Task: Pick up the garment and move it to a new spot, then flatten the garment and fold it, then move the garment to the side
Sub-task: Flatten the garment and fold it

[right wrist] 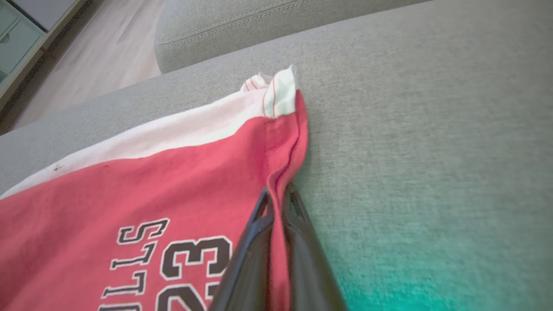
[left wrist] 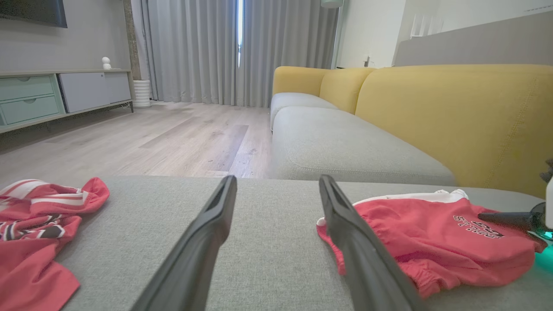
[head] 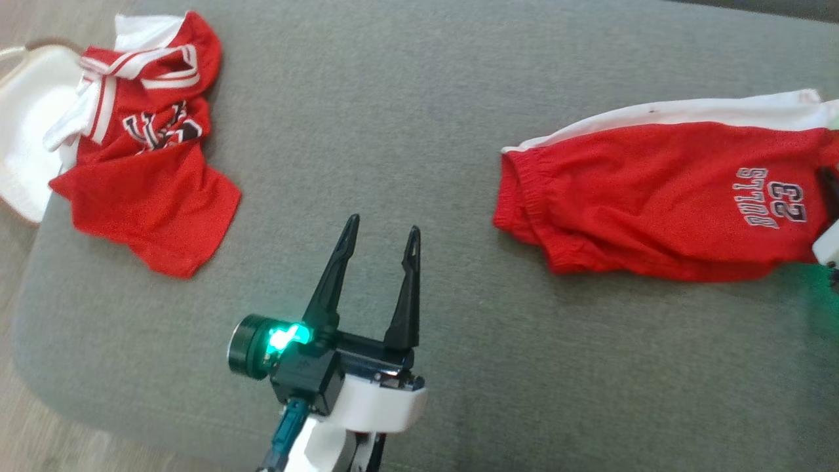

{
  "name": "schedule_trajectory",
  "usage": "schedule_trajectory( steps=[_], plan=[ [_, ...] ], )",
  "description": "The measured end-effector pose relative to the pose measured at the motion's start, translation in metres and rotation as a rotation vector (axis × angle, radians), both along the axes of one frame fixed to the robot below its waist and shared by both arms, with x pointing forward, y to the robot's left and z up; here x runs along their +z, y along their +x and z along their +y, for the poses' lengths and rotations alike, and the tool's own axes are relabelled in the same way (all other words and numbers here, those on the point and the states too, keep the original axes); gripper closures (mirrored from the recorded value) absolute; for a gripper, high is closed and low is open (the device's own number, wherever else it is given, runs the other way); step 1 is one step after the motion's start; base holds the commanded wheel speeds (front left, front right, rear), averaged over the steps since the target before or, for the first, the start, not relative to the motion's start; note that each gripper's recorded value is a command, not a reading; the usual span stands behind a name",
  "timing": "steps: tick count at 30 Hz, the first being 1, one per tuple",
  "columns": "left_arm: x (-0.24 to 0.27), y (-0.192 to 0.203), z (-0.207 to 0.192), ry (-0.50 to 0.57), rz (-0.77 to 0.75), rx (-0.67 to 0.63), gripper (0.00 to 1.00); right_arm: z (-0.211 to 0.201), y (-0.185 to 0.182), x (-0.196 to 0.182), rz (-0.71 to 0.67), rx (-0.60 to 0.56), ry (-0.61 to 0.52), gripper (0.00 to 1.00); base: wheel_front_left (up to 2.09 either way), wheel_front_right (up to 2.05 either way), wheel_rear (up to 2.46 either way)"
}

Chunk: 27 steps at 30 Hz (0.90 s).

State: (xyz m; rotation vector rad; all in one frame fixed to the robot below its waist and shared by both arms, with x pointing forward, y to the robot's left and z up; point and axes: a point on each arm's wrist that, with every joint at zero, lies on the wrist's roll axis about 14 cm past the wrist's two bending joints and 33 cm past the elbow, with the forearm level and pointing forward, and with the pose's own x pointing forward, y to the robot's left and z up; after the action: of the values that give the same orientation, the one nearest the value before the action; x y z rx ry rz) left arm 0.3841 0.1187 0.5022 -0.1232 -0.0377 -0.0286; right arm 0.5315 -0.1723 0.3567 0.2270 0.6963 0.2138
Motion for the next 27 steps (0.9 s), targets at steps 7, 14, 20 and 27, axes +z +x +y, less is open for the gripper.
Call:
schedule_trajectory(
  steps=[7, 14, 20, 27],
  plan=[
    [0.008, 0.003, -0.014, 0.03, -0.038, -0.059, 0.0, -0.028, -0.012, 0.024, -0.076, -0.065, -0.002, 1.0, 0.0, 0.0, 0.0],
    [0.004, 0.001, -0.045, 0.007, -0.037, -0.173, 0.0, -0.12, -0.056, 0.039, -0.083, -0.221, -0.103, 1.0, 0.0, 0.0, 0.0],
    [0.004, 0.004, -0.075, -0.001, -0.043, -0.273, 0.0, -0.166, -0.077, 0.064, -0.153, -0.314, -0.144, 1.0, 0.0, 0.0, 0.0],
    [0.002, 0.003, -0.089, 0.004, -0.041, -0.324, 0.0, -0.137, -0.054, 0.117, -0.348, -0.227, -0.109, 1.0, 0.0, 0.0, 0.0]
  ],
)
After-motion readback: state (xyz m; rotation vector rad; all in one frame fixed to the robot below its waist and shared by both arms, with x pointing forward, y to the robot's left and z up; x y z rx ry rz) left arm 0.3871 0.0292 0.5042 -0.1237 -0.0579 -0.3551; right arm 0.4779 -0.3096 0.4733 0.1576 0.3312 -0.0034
